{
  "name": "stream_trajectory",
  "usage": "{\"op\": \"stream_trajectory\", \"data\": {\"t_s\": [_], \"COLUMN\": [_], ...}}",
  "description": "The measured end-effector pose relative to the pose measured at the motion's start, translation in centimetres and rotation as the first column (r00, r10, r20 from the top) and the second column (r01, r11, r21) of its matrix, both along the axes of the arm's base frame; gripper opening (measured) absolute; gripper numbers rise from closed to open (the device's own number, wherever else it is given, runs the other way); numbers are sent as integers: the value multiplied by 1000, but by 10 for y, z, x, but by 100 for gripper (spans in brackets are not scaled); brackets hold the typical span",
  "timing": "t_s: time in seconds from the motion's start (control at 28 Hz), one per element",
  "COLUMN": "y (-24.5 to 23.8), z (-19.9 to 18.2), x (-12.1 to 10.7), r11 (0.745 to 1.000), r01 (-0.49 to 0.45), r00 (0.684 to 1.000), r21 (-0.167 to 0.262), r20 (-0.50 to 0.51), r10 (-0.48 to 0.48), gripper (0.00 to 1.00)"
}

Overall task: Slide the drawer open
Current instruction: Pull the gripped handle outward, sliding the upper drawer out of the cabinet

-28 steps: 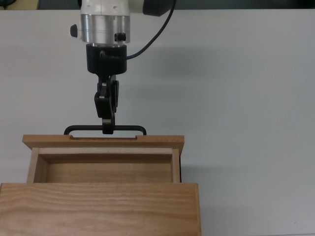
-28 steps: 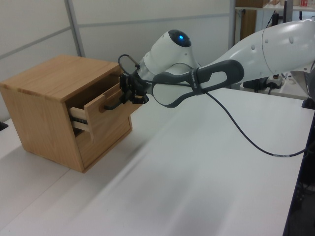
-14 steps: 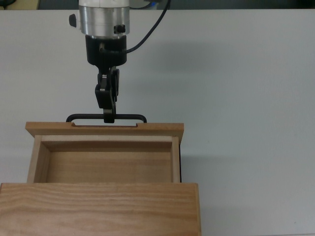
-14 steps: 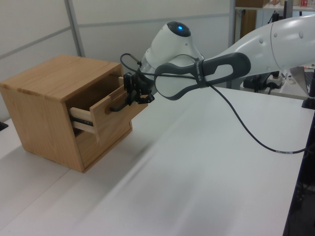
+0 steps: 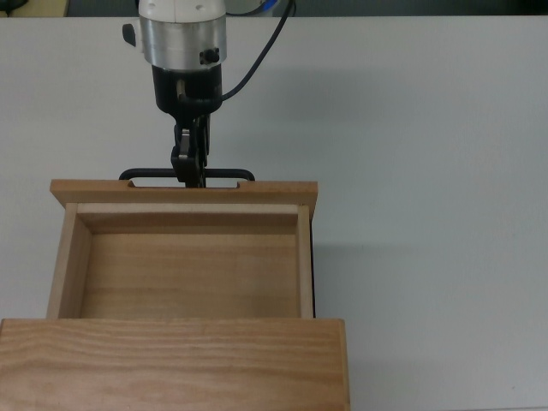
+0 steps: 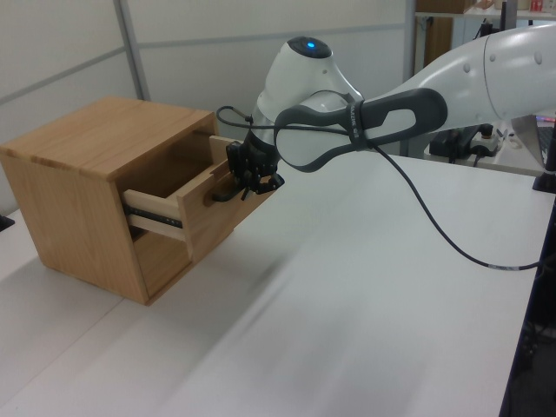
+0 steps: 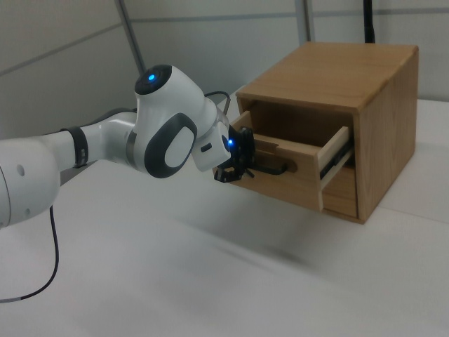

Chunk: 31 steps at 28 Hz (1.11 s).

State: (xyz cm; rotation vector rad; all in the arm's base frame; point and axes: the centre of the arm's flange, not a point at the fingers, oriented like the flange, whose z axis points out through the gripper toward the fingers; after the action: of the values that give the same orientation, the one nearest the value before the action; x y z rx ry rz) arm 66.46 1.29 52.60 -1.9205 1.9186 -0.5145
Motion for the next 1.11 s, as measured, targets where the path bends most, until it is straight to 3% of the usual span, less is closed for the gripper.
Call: {"op": "stream_trajectory", "data": {"t_s": [0.89, 1.11], "y": [-6, -12], "z": [29, 37], "x": [-43, -50], "r11": [1000, 1000], "r01": [7, 16], "r00": [975, 974], "r21": [2, 2], "r20": [-221, -227], "r10": [-6, -15], "gripper": [17, 17]}}
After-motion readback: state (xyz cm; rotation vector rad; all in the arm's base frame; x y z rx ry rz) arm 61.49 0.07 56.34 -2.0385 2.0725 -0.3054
